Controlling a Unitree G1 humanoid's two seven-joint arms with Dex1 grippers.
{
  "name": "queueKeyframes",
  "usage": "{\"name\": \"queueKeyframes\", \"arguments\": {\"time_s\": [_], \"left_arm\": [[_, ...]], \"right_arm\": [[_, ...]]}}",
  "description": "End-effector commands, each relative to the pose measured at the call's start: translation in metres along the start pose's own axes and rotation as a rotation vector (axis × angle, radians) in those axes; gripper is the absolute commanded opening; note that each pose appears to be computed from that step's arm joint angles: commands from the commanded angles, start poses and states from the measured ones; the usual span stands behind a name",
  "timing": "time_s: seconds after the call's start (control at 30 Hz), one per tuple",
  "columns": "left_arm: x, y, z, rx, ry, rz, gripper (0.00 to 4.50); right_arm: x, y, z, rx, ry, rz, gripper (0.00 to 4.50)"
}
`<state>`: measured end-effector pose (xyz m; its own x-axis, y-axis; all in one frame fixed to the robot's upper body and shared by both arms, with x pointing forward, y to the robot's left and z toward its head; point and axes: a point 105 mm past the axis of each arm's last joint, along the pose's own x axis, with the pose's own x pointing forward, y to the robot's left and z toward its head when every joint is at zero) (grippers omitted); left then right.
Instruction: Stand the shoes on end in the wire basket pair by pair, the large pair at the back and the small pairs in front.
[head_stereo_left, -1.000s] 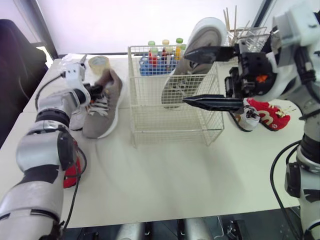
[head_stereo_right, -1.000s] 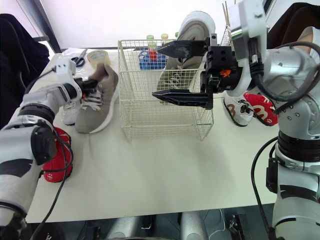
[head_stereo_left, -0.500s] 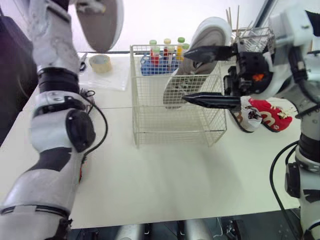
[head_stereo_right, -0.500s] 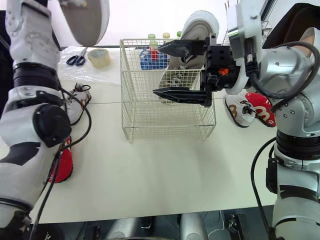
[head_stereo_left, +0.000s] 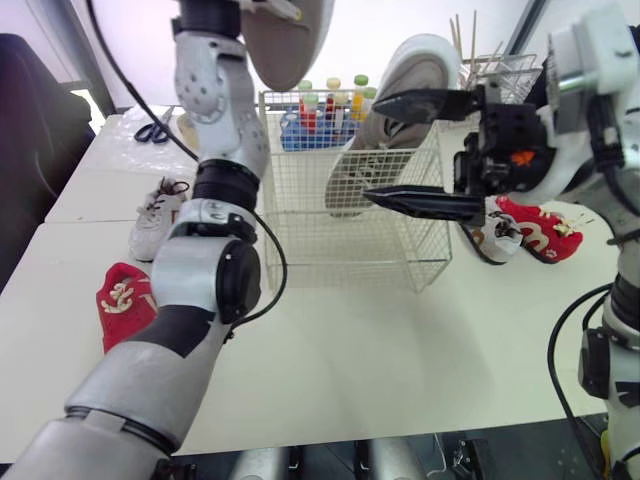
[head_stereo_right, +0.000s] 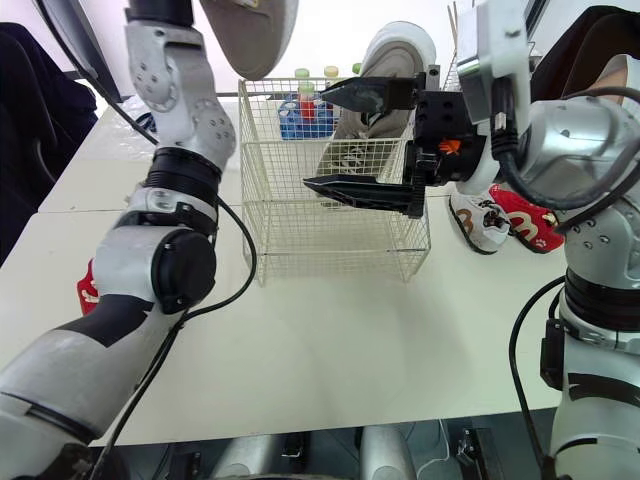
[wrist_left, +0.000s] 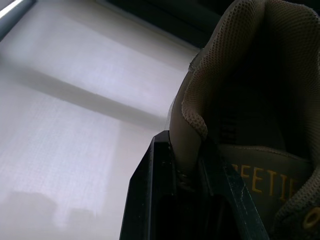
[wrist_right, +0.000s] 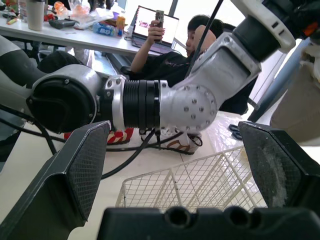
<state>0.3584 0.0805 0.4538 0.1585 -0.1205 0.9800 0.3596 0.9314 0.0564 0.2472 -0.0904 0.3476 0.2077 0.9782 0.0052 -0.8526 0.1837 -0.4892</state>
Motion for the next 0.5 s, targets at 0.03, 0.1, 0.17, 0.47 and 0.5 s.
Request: {"name": "queueKeyframes", "arguments": {"time_s": [0.03, 0.1, 0.17, 0.47, 0.5], "left_arm": [[-0.003, -0.023, -0.001, 0.052, -0.024, -0.062, 0.03], [-0.011, -0.026, -0.01, 0.076, 0.011, -0.062, 0.03], [-0.016, -0.027, -0.015, 0.095, 0.031, -0.056, 0.03], [-0.045, -0.029, -0.04, 0.192, 0.142, -0.038, 0.03], [-0.048, -0.029, -0.042, 0.205, 0.154, -0.038, 0.03]], "right_arm": [[-0.006, 0.004, 0.015, -0.052, -0.005, -0.027, 4.5], [-0.007, 0.005, 0.016, -0.051, 0.001, -0.035, 4.5], [-0.007, 0.006, 0.017, -0.05, 0.006, -0.041, 4.5], [-0.008, 0.009, 0.02, -0.041, 0.026, -0.061, 4.5], [-0.008, 0.009, 0.02, -0.039, 0.027, -0.061, 4.5]]}}
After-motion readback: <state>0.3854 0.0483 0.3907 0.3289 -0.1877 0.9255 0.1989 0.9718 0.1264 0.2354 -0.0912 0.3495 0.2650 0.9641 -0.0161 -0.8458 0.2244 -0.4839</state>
